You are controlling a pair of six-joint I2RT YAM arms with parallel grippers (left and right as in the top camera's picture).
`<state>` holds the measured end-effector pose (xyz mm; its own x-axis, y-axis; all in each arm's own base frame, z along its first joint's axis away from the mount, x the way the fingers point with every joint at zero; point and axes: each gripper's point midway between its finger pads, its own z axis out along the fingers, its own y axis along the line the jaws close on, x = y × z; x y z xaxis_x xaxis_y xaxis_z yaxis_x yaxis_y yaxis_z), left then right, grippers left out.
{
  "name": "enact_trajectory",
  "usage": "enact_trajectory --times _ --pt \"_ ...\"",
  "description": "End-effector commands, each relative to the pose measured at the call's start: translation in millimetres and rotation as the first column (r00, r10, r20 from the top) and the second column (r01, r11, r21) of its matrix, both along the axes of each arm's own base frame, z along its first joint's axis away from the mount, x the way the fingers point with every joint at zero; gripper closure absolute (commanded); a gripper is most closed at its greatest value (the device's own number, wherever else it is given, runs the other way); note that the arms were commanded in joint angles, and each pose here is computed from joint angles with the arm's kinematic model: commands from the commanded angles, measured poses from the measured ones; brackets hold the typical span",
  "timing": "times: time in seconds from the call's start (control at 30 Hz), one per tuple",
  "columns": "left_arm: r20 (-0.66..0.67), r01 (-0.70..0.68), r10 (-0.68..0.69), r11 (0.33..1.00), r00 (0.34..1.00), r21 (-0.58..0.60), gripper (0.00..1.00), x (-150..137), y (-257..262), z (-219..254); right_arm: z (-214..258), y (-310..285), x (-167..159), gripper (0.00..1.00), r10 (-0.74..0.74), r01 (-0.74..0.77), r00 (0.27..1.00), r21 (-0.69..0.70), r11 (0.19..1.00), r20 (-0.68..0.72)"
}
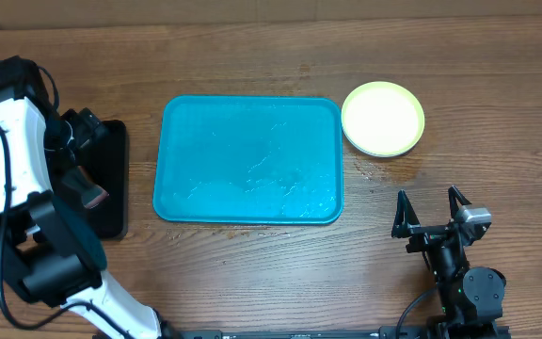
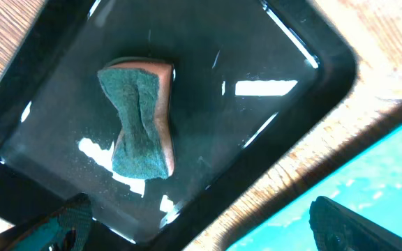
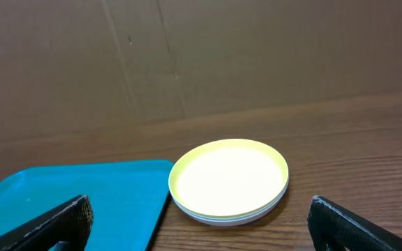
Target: Clean dirty plates on tray and stack at the side
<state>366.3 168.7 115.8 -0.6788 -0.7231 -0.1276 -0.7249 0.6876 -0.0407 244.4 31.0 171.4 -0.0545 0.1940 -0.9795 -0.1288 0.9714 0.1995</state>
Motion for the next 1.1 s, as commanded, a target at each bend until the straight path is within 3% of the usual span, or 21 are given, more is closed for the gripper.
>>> enact_trajectory --times 0.0,0.2,0.3,0.43,0.57,0.7,0.9,1.07 --pt "0.131 0.038 -0.046 0.997 0.99 0.065 0.0 -9 -14 49 -2 -3 1 0.0 -0.018 0.018 1.0 -0.006 1.0 0.005" --pt "0.27 0.214 -0.239 0.97 0.933 0.119 0.0 -34 -51 50 -2 -3 1 0.0 -0.018 0.018 1.0 -0.006 1.0 0.005" --pt "0.409 0.323 -0.367 0.93 0.836 0.175 0.0 -38 -80 48 -2 -3 1 0.0 -0.018 0.018 1.0 -0.006 1.0 0.005" --pt "0.541 0.361 -0.442 0.897 0.716 0.254 0.0 -56 -113 44 -2 -3 1 0.0 -0.018 0.018 1.0 -0.006 1.0 0.005" --pt "0.587 0.348 -0.468 0.884 0.661 0.313 0.0 -93 -128 37 -2 -3 1 0.0 -0.018 0.018 1.0 -0.006 1.0 0.005" --pt "0.647 0.311 -0.491 0.871 0.584 0.38 0.0 -107 -133 50 -2 -3 1 0.0 -0.017 0.017 1.0 -0.006 1.0 0.005" --pt "0.692 0.266 -0.511 0.858 0.51 0.439 0.0 -111 -134 34 -2 -3 1 0.0 -0.018 0.018 1.0 -0.006 1.0 0.005" --pt "0.745 0.211 -0.552 0.833 0.373 0.511 0.0 -109 -140 33 -2 -3 1 0.0 -0.018 0.018 1.0 -0.006 1.0 0.005"
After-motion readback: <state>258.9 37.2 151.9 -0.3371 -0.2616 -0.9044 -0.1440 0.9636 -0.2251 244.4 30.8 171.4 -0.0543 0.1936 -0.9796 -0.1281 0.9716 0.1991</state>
